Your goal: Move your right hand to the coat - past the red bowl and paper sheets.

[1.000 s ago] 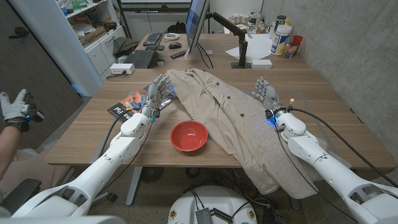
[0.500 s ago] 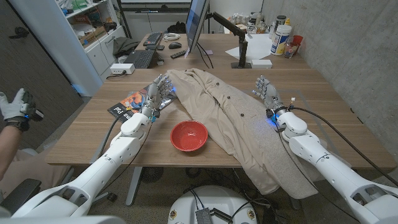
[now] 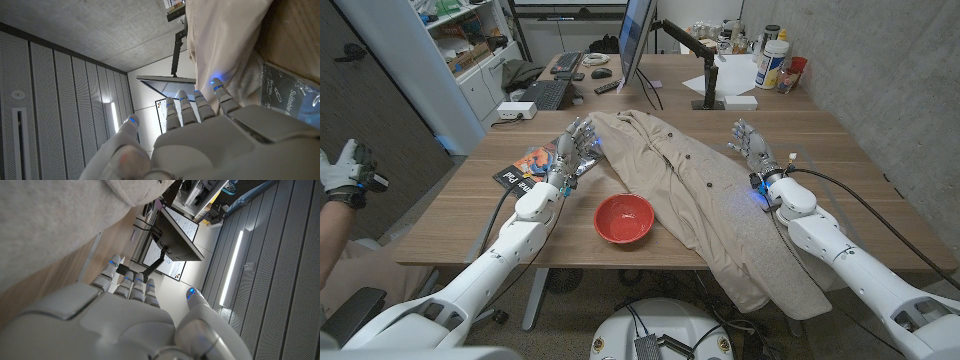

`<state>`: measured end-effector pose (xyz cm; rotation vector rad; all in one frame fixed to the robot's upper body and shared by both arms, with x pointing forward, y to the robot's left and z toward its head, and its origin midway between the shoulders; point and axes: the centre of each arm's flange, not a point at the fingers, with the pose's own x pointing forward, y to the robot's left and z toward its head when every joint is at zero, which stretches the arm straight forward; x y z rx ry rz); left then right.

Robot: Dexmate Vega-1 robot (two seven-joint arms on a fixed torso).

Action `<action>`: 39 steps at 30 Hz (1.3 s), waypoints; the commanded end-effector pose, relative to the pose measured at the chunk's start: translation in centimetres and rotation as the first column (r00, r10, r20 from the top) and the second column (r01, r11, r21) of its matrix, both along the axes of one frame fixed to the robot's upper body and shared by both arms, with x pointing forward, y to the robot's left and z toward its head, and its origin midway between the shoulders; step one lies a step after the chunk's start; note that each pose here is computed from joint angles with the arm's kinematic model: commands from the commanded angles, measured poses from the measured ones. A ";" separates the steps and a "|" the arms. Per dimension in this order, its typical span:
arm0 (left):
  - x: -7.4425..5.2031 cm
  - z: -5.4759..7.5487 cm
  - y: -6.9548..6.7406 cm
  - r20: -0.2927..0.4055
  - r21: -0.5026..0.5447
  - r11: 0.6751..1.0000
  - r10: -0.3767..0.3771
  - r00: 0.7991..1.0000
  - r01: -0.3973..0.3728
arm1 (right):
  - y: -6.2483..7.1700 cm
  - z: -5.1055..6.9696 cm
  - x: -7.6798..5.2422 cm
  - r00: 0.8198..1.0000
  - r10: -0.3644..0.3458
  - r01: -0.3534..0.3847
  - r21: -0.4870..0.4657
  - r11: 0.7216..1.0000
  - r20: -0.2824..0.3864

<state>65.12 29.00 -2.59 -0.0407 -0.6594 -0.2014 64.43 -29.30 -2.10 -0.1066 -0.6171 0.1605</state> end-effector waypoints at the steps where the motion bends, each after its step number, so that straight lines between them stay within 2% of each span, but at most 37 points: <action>1: -0.1 0.1 0.0 0.023 0.001 1.000 0.006 1.000 -0.006 | -0.3 0.6 -0.9 0.999 -0.045 0.046 -0.030 0.999 0.030; 5: -0.1 0.0 0.0 0.024 -0.002 1.000 0.008 1.000 -0.008 | -0.1 1.0 -1.4 0.996 -0.067 0.071 -0.076 0.995 0.051; 20: -0.2 0.0 0.1 0.037 -0.019 1.000 0.021 0.999 -0.020 | 0.9 1.6 -1.8 0.992 -0.089 0.102 -0.156 0.982 0.090; 39: -0.6 0.1 0.2 0.083 -0.034 0.997 0.071 0.994 -0.068 | 1.6 2.3 -2.2 0.990 -0.075 0.097 -0.191 0.977 0.118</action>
